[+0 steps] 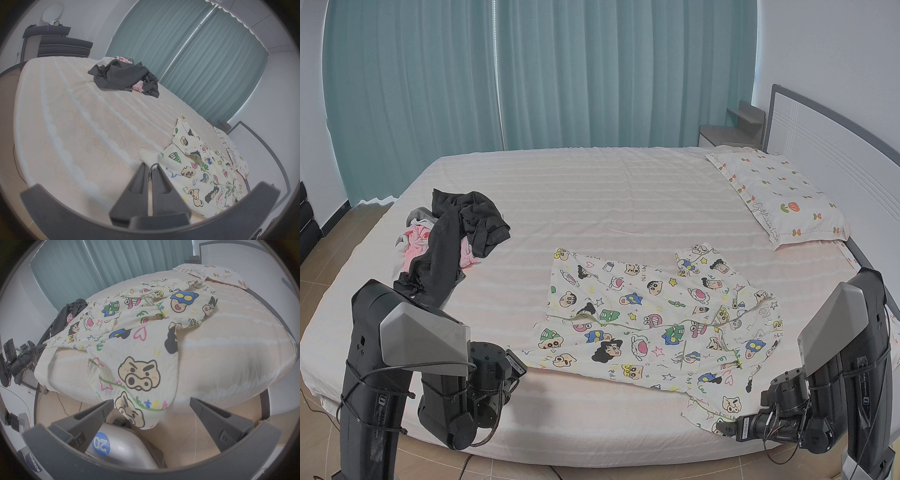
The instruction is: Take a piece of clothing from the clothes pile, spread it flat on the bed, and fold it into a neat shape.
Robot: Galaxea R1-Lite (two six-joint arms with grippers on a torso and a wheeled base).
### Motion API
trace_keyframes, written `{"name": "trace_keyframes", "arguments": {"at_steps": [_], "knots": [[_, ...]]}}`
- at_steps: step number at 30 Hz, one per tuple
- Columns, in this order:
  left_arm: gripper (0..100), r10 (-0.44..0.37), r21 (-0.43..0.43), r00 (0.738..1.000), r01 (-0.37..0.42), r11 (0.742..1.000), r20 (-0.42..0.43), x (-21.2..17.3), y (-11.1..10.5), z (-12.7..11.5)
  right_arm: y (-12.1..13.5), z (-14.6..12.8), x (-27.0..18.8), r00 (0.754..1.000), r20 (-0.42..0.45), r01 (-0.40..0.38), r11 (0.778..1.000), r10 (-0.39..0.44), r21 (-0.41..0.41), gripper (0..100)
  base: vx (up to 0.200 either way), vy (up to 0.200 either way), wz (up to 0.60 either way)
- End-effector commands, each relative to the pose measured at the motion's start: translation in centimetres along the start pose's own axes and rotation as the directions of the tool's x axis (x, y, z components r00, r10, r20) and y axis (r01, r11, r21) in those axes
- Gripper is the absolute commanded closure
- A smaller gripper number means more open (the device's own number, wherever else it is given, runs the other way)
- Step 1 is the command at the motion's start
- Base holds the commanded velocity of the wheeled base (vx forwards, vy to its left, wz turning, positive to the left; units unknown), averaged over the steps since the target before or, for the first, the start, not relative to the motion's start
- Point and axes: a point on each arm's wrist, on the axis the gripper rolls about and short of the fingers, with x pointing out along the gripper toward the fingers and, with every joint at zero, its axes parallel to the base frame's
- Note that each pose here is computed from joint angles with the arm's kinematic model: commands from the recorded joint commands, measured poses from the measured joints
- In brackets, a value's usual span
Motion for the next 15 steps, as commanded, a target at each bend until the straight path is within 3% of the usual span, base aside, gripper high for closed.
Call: {"name": "trace_keyframes", "arguments": {"at_steps": [1, 11, 12, 15], "knots": [[100, -0.015, -0.010, 1.000, 0.015, 1.000, 0.013, 0.0, -0.2, 0.2, 0.2, -0.3, -0.3, 1.000, -0.012, -0.029, 1.000, 0.029, -0.012, 0, 0.000, 0.000, 0.00], [100, -0.013, -0.016, 1.000, 0.013, 1.000, 0.019, 0.0, -0.2, 0.4, 0.6, 0.3, 0.5, 0.999, 0.014, -0.051, 0.999, 0.051, -0.020, 0, 0.000, 0.000, 0.00], [100, -0.012, -0.015, 1.000, 0.012, 1.000, 0.018, -0.1, -0.2, 0.4, 0.7, 0.5, 0.8, 0.998, 0.021, -0.052, 0.998, 0.053, -0.019, 100, 0.000, 0.000, 0.00], [100, -0.012, -0.017, 1.000, 0.012, 1.000, 0.014, -0.1, -0.2, 0.3, 0.7, 0.5, 0.8, 0.999, 0.012, -0.050, 0.999, 0.051, -0.020, 100, 0.000, 0.000, 0.00]]}}
